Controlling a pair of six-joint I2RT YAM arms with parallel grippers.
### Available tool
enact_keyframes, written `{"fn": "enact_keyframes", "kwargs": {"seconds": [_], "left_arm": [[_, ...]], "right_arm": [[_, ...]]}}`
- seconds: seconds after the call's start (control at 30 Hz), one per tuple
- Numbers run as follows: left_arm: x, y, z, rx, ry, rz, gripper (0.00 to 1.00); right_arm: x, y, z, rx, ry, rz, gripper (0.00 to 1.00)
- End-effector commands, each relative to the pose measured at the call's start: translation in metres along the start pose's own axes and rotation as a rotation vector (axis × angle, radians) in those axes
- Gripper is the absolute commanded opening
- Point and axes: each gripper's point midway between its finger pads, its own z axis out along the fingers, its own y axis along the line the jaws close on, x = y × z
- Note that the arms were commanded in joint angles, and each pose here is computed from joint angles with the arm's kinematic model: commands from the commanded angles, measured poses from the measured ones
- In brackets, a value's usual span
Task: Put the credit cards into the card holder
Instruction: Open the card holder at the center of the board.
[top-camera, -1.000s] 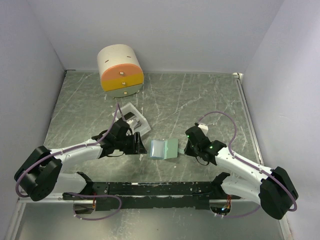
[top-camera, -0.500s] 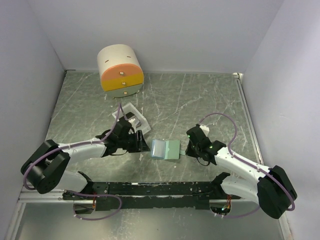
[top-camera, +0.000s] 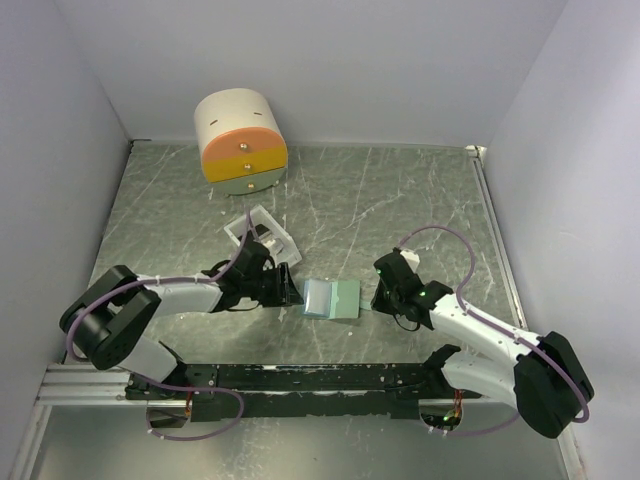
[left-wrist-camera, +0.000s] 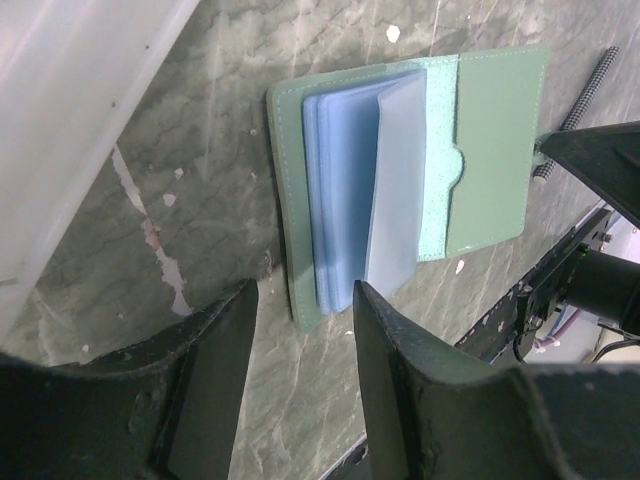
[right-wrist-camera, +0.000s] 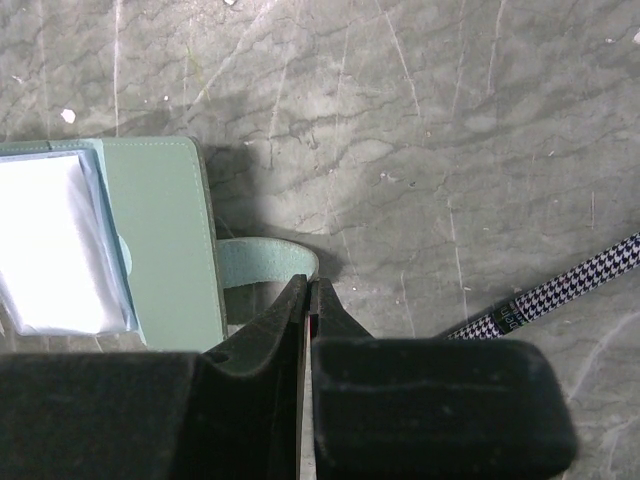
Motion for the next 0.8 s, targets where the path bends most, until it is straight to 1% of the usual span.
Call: {"fn": "enact_keyframes", "kwargs": {"seconds": [0.0, 0.1, 0.23, 0.3, 0.4, 0.53, 0.77], "left_arm": [[-0.005, -0.017, 0.006, 0.070, -0.014, 0.010, 0.55], [0.001, -0.022, 0.010, 0.107, 0.008, -0.007, 0.55], [0.000, -0.035, 0.007, 0.173, -0.005, -0.020, 0.52], [-0.002, -0.043, 0.005, 0.213, -0.017, -0.022, 0.49], [-0.004, -0.053, 0.002, 0.270, -0.032, -0.022, 0.41], [-0.007, -0.060, 0.000, 0.302, -0.044, -0.019, 0.33], [-0.006, -0.060, 0.003, 0.313, -0.038, -0.016, 0.29]], "right_arm": [[0.002, -0.005, 0.003, 0.017, 0.003, -0.002, 0.00], [0.001, -0.004, 0.002, 0.010, -0.002, -0.003, 0.00], [0.002, -0.004, 0.004, 0.007, 0.006, -0.004, 0.00], [0.004, -0.002, 0.005, 0.000, 0.011, -0.003, 0.00], [0.004, 0.002, 0.005, -0.022, 0.013, 0.005, 0.00], [0.002, 0.005, 0.004, -0.032, 0.009, 0.007, 0.00], [0.002, 0.004, 0.004, -0.029, 0.009, 0.004, 0.00]]}}
